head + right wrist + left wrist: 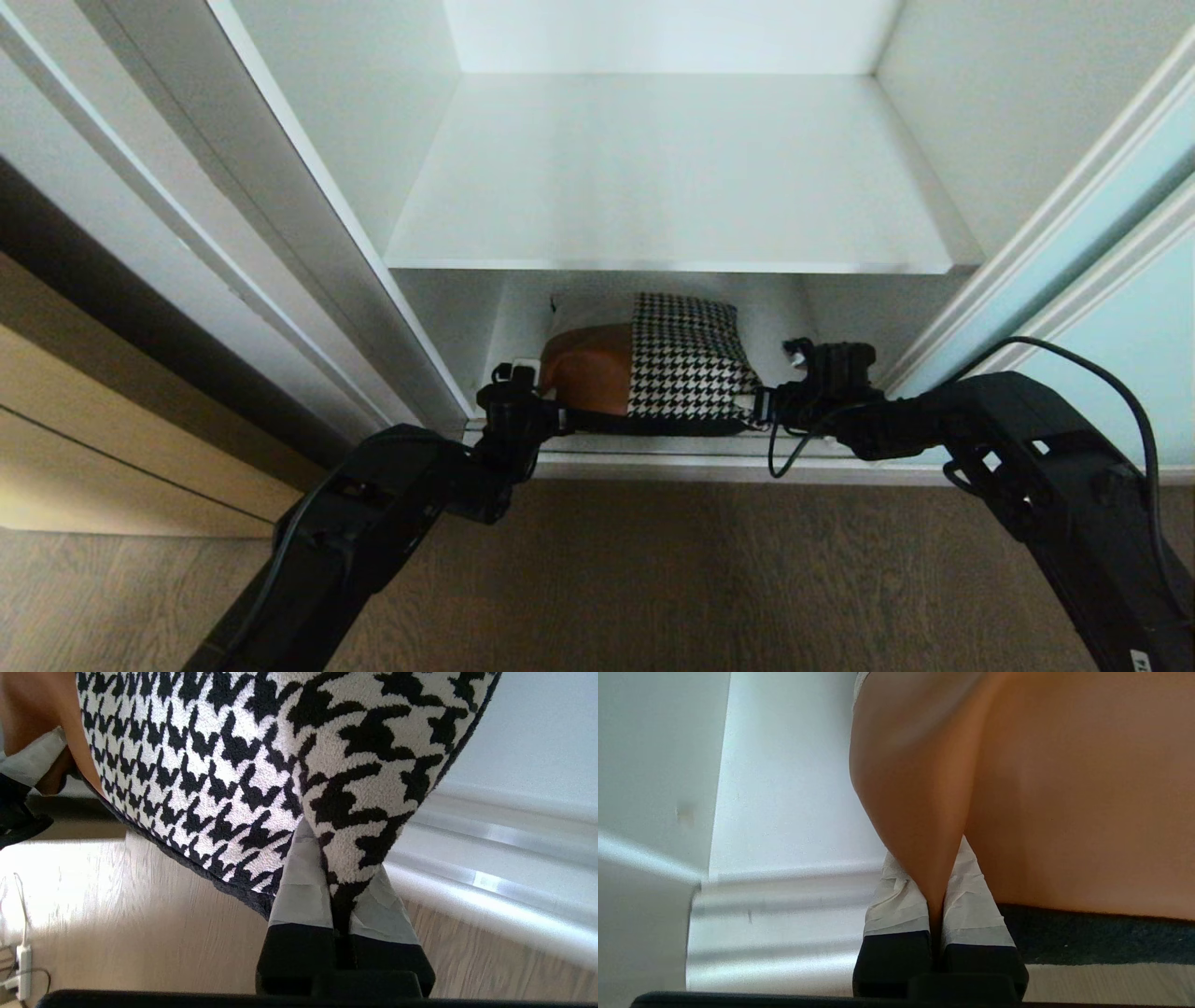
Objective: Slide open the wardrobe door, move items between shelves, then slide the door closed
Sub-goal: Place the pillow on the lower shelf
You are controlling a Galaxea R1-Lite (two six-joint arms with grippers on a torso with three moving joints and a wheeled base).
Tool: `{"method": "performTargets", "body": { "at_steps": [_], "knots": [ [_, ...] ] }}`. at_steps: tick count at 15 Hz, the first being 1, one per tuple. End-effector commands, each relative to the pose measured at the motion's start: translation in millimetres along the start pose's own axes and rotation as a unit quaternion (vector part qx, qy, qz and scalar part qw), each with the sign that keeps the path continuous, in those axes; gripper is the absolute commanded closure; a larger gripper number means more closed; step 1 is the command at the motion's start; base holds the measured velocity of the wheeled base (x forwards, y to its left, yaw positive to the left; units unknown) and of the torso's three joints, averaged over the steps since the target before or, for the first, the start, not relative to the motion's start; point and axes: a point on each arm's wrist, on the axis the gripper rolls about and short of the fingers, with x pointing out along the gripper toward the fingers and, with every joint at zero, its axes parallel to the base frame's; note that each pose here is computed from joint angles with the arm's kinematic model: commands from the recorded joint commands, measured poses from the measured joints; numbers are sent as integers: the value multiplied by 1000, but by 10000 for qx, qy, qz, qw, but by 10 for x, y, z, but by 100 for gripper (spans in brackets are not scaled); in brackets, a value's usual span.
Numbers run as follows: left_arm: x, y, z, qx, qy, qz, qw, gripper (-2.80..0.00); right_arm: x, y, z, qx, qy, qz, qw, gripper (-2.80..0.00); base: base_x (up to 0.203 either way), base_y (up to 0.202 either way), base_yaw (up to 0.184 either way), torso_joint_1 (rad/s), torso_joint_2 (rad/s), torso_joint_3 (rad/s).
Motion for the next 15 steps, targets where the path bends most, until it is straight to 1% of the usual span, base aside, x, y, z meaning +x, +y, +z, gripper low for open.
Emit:
{"method": "performTargets", "body": {
  "at_steps": [1, 4, 5, 6, 7, 8, 9, 10, 12, 13, 15],
  "knots": [
    [-1, -2, -2, 2, -20, 2, 10000, 0, 2, 8, 6, -4, -12, 24, 10000, 0, 198, 0, 0, 5, 2, 5],
    [-4, -10, -13, 40, 0, 2, 10000, 0, 6, -5, -11, 9, 9, -20, 10000, 0, 188, 0, 1, 4, 2, 0],
    [-4, -10, -15, 52, -3, 2, 10000, 0, 14, -16, -31, -10, 19, -57, 10000, 0, 99, 0, -2, 8, 2, 7],
    [-2, -11, -30, 104, 54, 62, 9999, 0, 17, -23, -40, -15, 16, -120, 9999, 0, 0, 0, 0, 0, 0, 0],
    [-3, -20, -37, 171, 90, 275, 9994, 0, 16, -27, -40, -11, 17, -142, 9999, 0, 0, 0, 0, 0, 0, 0],
    [-8, -39, -52, 212, 156, 378, 9989, 0, 6, -48, -39, 0, 29, -177, 9998, 0, 0, 0, 0, 0, 0, 0],
    [-18, -63, -56, 259, 250, 405, 9985, 0, 2, -63, -47, 1, 48, -312, 9995, 0, 0, 0, 0, 0, 0, 0],
    [-19, -67, -66, 307, 374, 429, 9979, 0, 1, -75, -59, -132, 67, -484, 9987, 0, 0, 0, 0, 0, 0, 0],
    [-12, -65, -69, 360, 591, 494, 9964, 0, 44, -169, -210, -433, 222, -852, 9952, 0, 0, 0, 0, 0, 0, 0],
    [-9, -58, -73, 375, 645, 560, 9956, 0, 53, -189, -240, -513, 242, -957, 9938, 0, 0, 0, 0, 0, 0, 0],
    [-6, -63, -68, 393, 668, 633, 9950, 0, 64, -167, -244, -542, 222, -934, 9939, 0, 0, 0, 0, 0, 0, 0]
  ]
}}
